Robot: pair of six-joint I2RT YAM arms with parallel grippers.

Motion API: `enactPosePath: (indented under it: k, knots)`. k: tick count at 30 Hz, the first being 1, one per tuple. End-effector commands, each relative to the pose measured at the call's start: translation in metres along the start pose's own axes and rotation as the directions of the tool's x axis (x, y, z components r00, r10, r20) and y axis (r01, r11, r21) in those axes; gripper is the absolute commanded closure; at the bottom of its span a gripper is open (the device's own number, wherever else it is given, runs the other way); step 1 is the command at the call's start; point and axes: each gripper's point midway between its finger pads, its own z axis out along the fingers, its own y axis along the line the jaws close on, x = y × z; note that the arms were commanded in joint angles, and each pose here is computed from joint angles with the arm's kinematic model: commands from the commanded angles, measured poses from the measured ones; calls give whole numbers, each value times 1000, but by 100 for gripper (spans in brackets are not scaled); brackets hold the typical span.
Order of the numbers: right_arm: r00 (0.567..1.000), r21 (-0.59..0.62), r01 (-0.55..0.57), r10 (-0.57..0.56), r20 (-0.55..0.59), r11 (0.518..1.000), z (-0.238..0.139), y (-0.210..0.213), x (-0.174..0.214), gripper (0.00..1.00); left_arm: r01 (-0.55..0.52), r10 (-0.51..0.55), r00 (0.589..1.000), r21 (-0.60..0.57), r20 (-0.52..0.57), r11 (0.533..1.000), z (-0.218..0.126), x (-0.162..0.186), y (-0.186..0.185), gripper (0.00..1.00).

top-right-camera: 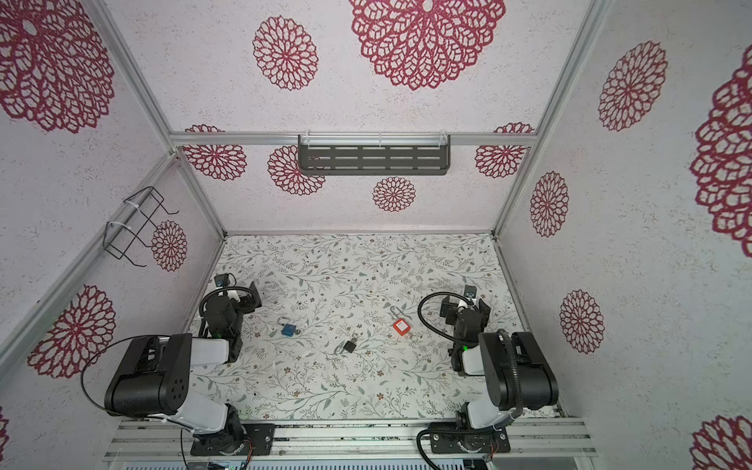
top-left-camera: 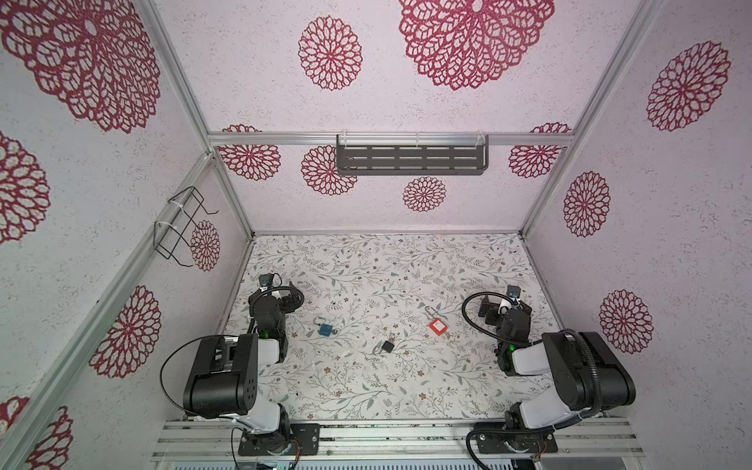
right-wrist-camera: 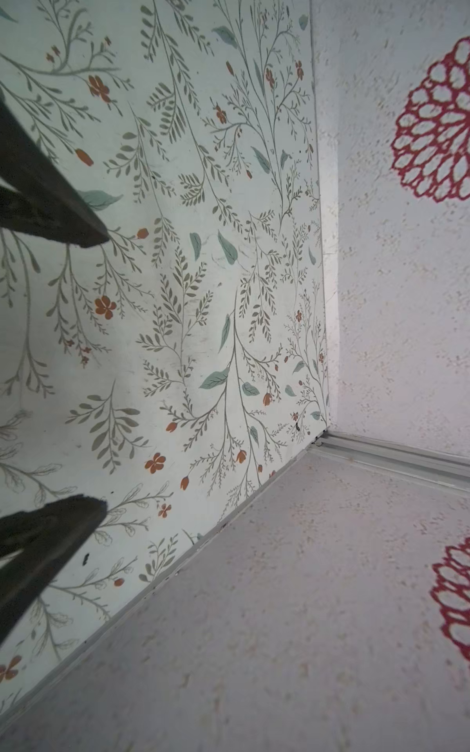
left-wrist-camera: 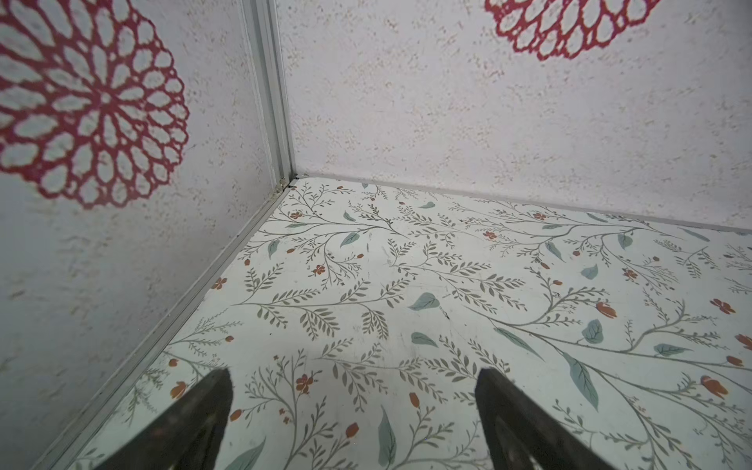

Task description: Lock with the key

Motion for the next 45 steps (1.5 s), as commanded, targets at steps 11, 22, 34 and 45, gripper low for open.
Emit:
enactPosePath:
  k: [11, 22, 34, 45]
  knots:
    - [999, 13, -22, 22, 50, 1000, -1, -3, -14, 1, 3, -3, 1000, 0, -10, 1000, 4, -1, 3, 3]
    - [999, 9, -25, 24, 47, 1000, 0, -3, -13, 1, 20, -20, 1000, 0, -22, 1000, 6, -1, 6, 3]
    - [999, 9, -25, 25, 47, 1000, -1, -3, -13, 1, 25, -25, 999, 4, -22, 1000, 6, -1, 7, 3]
    - [1000, -159, -15, 14, -5, 987, -26, 22, -54, 10, 40, -40, 999, -39, -1, 998, -9, -33, 14, 3]
